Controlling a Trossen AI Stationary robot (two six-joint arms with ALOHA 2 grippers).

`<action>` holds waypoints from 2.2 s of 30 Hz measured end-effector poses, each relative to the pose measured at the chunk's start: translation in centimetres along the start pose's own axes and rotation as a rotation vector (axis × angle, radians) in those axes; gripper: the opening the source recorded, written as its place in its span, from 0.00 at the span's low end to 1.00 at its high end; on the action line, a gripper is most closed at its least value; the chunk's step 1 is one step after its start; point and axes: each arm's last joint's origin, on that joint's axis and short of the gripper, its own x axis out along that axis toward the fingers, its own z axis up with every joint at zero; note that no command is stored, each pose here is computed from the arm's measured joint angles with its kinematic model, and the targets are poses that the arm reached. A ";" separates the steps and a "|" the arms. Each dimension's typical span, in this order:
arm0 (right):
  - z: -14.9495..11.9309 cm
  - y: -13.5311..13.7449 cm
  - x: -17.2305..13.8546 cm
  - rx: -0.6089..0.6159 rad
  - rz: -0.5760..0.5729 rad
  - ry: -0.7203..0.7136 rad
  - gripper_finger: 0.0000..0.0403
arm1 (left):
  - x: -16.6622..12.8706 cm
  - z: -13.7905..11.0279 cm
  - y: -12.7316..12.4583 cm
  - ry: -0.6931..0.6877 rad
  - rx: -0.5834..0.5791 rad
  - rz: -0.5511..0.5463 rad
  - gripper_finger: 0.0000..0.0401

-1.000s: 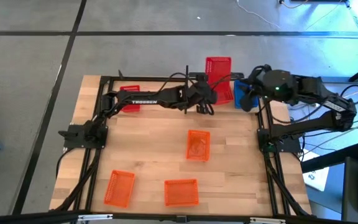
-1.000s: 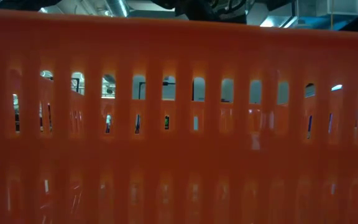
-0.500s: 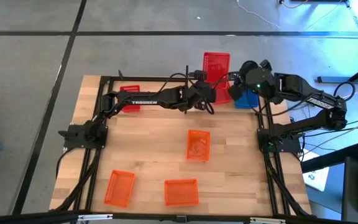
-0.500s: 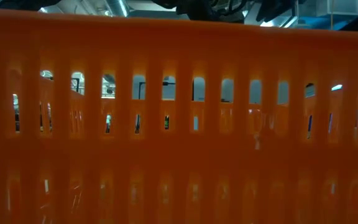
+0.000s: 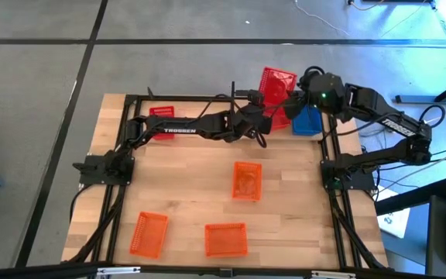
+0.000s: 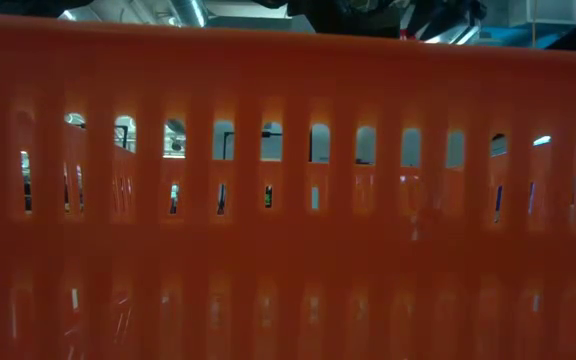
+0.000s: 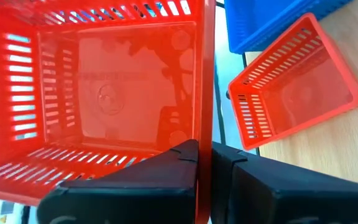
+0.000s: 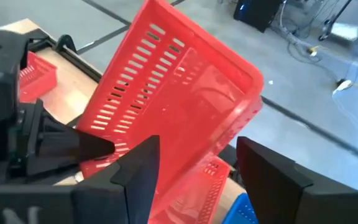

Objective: Stack baskets on shelf by color
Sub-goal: Stack the right red basket on top of the red basket on the shelf

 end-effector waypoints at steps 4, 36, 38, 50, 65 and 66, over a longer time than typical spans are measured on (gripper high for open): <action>0.1 -0.4 0.2 0.022 -0.004 0.002 0.53 | 0.0 0.0 0.0 0.001 0.000 0.001 0.00; 0.4 -1.0 2.5 0.069 -0.051 0.050 0.03 | -1.3 1.6 0.1 -0.077 0.041 0.049 0.00; 0.4 -1.0 2.4 0.070 -0.048 0.051 0.01 | -1.3 1.6 0.1 -0.080 0.041 0.048 0.01; 0.5 -0.9 2.4 0.073 -0.026 0.050 0.00 | -1.2 1.5 0.1 -0.073 0.118 0.052 0.08; 0.5 -0.9 2.4 0.072 -0.025 0.041 0.00 | -1.1 1.8 0.0 -0.187 0.120 0.005 0.09; 0.6 -0.9 2.4 0.073 -0.025 0.041 0.00 | -1.1 1.8 0.0 -0.187 0.121 0.005 0.09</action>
